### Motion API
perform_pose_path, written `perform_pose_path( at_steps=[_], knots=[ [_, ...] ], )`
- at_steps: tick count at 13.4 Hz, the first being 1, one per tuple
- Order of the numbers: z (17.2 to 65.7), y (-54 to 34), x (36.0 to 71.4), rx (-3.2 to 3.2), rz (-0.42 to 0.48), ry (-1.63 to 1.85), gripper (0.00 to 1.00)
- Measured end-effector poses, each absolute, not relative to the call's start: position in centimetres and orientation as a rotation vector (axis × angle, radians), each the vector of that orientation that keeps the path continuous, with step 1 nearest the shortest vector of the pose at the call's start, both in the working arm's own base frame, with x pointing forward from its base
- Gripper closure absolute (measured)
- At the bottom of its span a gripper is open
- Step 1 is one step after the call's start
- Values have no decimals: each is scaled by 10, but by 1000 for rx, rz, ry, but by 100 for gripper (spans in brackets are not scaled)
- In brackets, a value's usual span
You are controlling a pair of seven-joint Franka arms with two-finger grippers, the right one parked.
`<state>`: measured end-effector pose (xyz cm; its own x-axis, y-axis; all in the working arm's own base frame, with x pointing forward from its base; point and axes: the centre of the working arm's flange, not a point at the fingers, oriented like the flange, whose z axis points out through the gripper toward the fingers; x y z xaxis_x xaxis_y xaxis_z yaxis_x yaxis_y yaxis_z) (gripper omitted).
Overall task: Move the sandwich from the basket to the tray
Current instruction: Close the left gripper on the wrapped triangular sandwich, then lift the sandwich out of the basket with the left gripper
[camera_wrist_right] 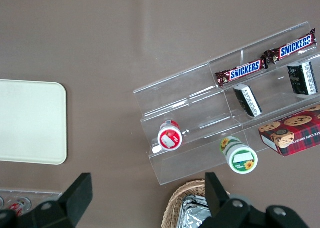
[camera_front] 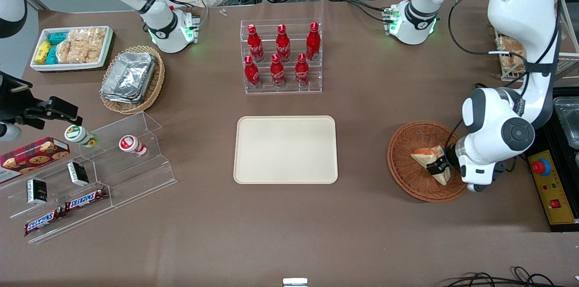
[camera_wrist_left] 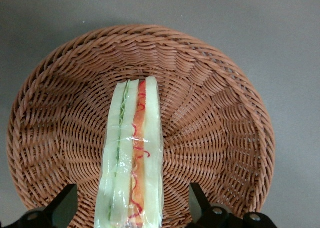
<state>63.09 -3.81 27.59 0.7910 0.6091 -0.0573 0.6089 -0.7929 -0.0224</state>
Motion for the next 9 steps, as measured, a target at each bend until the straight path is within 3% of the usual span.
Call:
perform_pose_path(
  at_steps=[4, 9],
  knots=[
    [256, -43, 633, -2933, 88, -1127, 6],
    [249, -47, 637, -2900, 62, -1233, 58]
  ],
)
